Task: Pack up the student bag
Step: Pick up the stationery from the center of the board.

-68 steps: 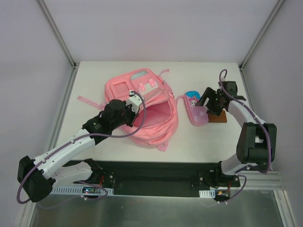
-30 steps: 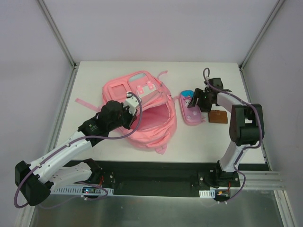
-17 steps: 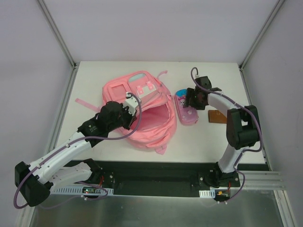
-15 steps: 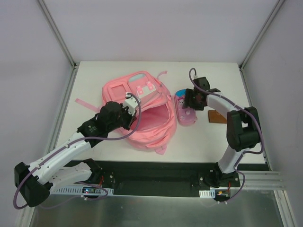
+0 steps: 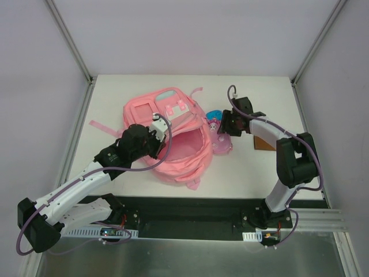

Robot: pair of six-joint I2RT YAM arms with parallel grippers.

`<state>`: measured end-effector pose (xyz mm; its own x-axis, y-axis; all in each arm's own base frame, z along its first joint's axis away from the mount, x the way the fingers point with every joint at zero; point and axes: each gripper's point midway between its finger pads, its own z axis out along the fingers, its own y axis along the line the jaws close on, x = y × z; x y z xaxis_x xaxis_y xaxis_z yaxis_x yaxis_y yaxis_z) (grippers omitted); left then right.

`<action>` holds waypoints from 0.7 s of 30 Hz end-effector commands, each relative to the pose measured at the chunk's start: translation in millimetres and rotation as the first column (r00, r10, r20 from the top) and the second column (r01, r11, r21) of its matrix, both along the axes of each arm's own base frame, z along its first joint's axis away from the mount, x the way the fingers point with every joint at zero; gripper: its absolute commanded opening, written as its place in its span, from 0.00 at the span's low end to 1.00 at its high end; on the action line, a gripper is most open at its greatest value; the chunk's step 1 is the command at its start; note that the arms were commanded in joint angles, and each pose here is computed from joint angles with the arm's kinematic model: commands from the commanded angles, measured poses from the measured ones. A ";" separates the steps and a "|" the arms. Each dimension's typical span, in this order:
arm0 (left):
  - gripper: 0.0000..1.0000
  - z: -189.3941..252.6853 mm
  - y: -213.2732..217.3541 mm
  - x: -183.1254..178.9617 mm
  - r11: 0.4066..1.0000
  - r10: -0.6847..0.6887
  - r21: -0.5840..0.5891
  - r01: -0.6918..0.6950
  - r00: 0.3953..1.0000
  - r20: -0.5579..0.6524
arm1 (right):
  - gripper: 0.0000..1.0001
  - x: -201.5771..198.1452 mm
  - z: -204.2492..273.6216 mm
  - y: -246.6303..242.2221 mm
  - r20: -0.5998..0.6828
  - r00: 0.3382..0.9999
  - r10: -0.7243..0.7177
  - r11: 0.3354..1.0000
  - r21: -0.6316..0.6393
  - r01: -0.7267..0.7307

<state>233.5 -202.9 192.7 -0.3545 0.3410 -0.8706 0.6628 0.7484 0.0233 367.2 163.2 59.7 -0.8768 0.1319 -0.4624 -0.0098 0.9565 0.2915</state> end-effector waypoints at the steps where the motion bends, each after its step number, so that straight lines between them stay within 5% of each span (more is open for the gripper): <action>1: 0.00 17.4 1.0 8.1 0.996 0.060 -0.069 -0.057 0.998 0.032 | 0.44 -14.8 6.2 40.2 -0.017 1.000 0.025 0.976 0.215 -0.021; 8: 0.00 16.0 3.8 8.9 0.996 0.068 -0.061 -0.066 0.997 0.039 | 0.53 -14.0 0.9 53.5 -0.039 0.999 0.018 0.951 0.310 -0.005; 14: 0.00 14.6 4.2 9.8 0.996 0.069 -0.054 -0.067 0.997 0.037 | 0.51 -16.2 -6.7 59.2 -0.076 0.997 0.021 0.936 0.351 0.007; 16: 0.00 15.4 3.7 9.6 0.996 0.068 -0.056 -0.066 0.997 0.039 | 0.32 -14.7 -3.3 58.8 -0.064 0.998 0.015 0.936 0.352 0.009; 18: 0.00 13.8 4.1 10.0 0.996 0.071 -0.052 -0.069 0.997 0.037 | 0.01 -14.1 0.0 57.5 -0.050 0.999 0.010 0.937 0.349 0.008; 21: 0.00 14.3 5.0 10.2 0.996 0.073 -0.051 -0.071 0.997 0.038 | 0.01 -14.8 7.4 55.1 -0.030 0.999 0.011 0.937 0.348 0.000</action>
<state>234.9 -189.1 182.9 -0.3814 0.3690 -0.8476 0.6244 0.7790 0.0581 374.5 201.0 61.5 -0.8596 0.2903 -0.4204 0.0097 0.8320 0.5547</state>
